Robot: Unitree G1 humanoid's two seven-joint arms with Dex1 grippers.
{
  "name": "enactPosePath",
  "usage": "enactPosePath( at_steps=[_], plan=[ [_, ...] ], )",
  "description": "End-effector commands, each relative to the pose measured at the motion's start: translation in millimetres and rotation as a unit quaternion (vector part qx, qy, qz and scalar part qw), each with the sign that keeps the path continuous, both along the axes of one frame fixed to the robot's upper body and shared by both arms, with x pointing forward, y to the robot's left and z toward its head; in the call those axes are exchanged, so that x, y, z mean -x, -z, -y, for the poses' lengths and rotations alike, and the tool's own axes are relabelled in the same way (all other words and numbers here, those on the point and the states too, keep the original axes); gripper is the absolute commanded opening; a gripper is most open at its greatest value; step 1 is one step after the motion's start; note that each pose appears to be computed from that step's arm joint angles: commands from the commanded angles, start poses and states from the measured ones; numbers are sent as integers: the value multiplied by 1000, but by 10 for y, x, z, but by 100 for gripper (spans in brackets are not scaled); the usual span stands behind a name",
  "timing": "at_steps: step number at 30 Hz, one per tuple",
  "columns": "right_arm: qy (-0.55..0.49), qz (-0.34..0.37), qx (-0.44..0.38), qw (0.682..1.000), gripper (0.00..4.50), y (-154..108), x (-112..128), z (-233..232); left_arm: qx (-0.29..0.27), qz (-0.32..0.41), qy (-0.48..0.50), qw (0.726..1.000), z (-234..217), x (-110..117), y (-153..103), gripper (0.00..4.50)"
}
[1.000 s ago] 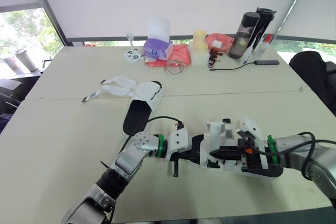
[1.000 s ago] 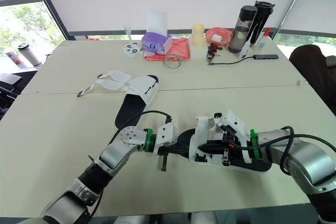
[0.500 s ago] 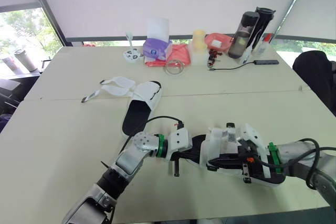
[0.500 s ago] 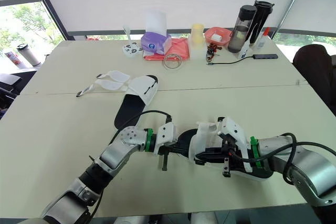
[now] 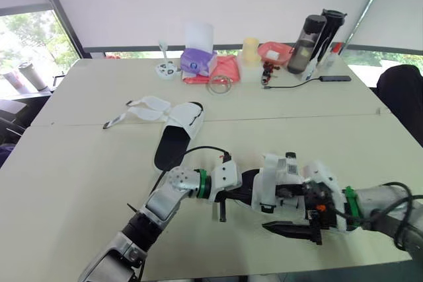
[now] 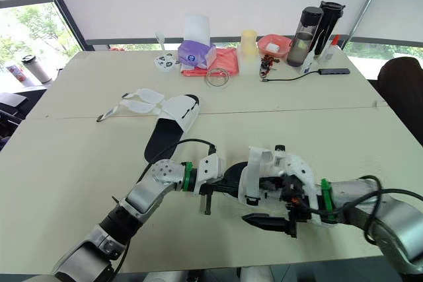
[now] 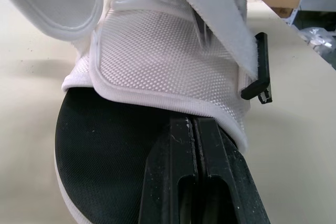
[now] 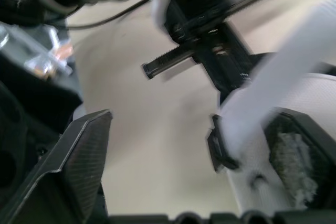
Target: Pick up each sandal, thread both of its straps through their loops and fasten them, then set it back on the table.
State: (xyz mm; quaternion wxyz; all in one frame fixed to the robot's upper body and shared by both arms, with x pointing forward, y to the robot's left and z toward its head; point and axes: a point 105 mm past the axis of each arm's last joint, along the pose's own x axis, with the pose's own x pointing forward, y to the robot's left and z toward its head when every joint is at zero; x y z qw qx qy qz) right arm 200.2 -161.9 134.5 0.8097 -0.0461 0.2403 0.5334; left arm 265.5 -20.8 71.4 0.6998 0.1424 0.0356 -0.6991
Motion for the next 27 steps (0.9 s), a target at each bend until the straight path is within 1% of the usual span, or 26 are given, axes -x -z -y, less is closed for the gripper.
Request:
enactPosePath(
  at_steps=[1, 3, 5, 6, 8, 10, 14, 17, 21, 27],
  plan=[
    [14, -8, -7, 1000, 448, -140, 109, 32, -21, -28, -6, 999, -64, 14, 150, 0],
    [23, -19, -20, 999, 448, -182, 155, 42, -20, -30, -4, 999, -62, 13, 151, 0],
    [34, -45, -49, 997, 448, -238, 224, 51, -16, -36, -2, 999, -51, 13, 147, 0],
    [31, -67, -58, 996, 448, -233, 311, 44, -11, -42, 1, 999, -38, 12, 134, 0],
    [23, -109, -51, 993, 448, -119, 504, -19, 0, -55, 7, 998, -5, 15, 97, 0],
    [26, -122, -40, 991, 448, 0, 590, -75, 4, -63, 12, 998, 14, 24, 83, 0],
    [64, -134, -52, 988, 448, 181, 610, -117, -4, -79, 25, 997, 11, 81, 99, 0],
    [89, -129, -60, 986, 448, 248, 577, -125, -8, -89, 31, 995, 3, 110, 105, 0],
    [134, -105, -78, 982, 448, 302, 427, -104, -11, -96, 34, 995, -5, 129, 100, 0],
    [147, -89, -107, 979, 448, 280, 327, -189, -12, -96, 33, 995, -8, 122, 94, 0]
  ],
)
